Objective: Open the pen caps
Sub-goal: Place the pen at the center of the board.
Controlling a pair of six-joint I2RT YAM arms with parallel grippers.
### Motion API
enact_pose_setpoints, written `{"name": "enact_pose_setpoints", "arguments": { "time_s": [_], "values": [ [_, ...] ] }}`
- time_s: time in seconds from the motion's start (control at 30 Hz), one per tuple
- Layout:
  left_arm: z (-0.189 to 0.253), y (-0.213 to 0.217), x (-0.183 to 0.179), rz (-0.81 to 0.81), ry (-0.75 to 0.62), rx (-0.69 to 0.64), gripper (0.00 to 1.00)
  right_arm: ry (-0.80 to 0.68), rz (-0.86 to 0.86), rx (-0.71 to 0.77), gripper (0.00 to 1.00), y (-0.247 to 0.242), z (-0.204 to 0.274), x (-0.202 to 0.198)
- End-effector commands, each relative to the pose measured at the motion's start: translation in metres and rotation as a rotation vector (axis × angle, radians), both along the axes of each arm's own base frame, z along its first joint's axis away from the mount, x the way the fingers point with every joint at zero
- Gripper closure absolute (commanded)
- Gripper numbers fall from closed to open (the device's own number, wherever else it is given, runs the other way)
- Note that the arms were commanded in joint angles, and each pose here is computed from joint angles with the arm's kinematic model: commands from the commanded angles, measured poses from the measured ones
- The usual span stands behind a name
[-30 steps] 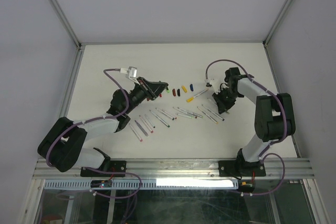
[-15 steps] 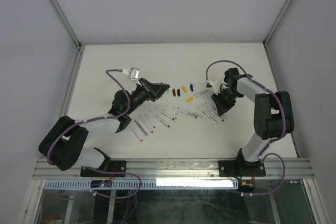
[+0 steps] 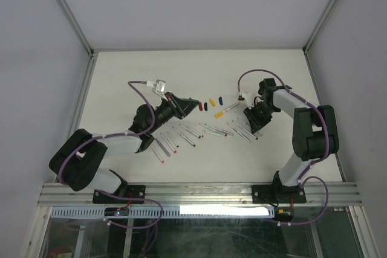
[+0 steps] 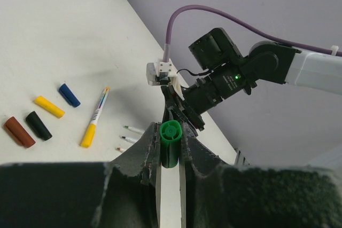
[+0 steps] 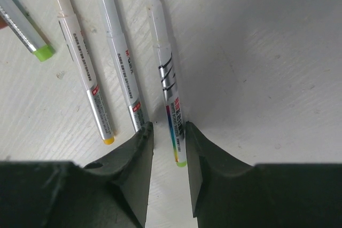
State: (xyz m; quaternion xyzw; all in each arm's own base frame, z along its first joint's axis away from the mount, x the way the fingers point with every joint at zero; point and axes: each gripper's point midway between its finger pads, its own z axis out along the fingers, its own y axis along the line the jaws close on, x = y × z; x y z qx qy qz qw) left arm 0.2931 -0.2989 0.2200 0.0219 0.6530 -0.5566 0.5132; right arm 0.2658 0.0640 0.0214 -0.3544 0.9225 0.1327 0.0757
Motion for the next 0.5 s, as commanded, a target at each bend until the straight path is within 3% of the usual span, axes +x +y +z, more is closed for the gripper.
{"name": "enact_pose_setpoints", "arguments": {
  "time_s": [0.0, 0.47],
  "values": [
    [0.013, -0.013, 0.003, -0.019, -0.038, -0.031, 0.97, -0.073, -0.021, -0.001, 0.67, -0.004, 0.012, 0.016],
    [-0.014, -0.056, 0.018, -0.045, 0.041, 0.047, 0.96, -0.138, -0.042, 0.019, 0.62, -0.003, 0.023, 0.026]
  ]
}}
